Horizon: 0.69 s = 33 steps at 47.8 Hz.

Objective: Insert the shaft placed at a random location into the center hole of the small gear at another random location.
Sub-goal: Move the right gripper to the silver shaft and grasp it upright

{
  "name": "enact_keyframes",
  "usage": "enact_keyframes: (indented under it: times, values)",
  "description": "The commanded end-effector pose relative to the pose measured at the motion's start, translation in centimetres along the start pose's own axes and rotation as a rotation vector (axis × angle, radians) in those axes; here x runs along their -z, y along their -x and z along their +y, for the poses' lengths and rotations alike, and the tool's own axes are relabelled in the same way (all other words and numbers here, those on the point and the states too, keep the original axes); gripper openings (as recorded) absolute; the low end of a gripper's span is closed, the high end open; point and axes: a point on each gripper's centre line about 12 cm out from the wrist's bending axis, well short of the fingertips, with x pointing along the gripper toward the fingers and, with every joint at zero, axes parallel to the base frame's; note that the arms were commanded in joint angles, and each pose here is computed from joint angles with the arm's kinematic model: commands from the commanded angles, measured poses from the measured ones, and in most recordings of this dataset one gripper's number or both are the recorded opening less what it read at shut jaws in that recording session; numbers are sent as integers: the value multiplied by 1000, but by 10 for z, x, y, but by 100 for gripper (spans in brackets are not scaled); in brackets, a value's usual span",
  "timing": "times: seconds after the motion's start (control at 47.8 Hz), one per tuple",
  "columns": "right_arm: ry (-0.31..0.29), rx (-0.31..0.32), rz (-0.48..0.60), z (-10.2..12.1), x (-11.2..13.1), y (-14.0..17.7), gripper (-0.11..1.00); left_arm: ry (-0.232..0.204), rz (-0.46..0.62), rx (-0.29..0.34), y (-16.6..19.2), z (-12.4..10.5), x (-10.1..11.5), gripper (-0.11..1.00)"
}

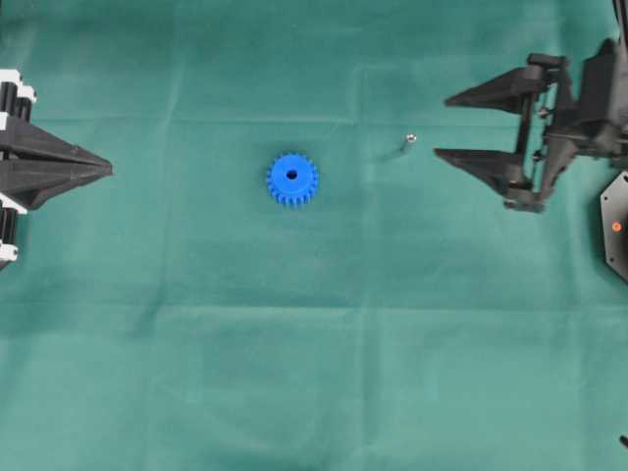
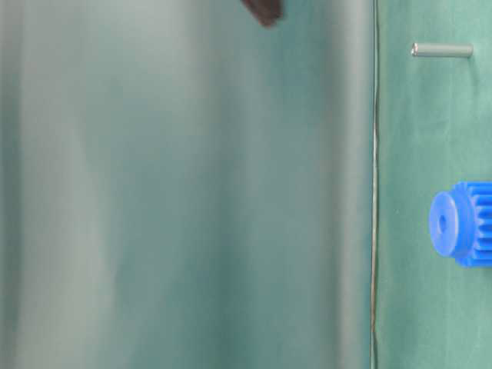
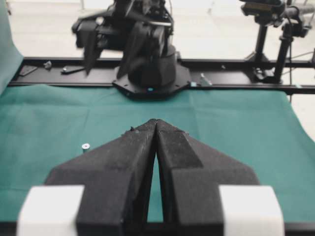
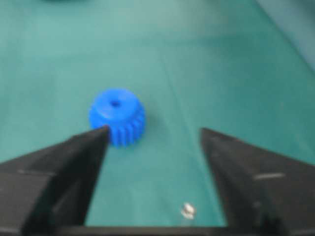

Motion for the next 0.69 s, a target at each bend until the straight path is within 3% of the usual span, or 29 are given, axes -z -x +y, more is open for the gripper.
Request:
enact_keyframes:
  times: [0.0,0.084,0.669]
  values:
    - [22,10,-10,-2,5,-11,84,-3,-14,2,-3,0,-7,0]
    - [17,16,10,-3,19,-22,79,-3,-14,2,-3,0,-7,0]
    - [-34,97,136,-21,79,-55,79,-3,-8,2,-3,0,-5,0]
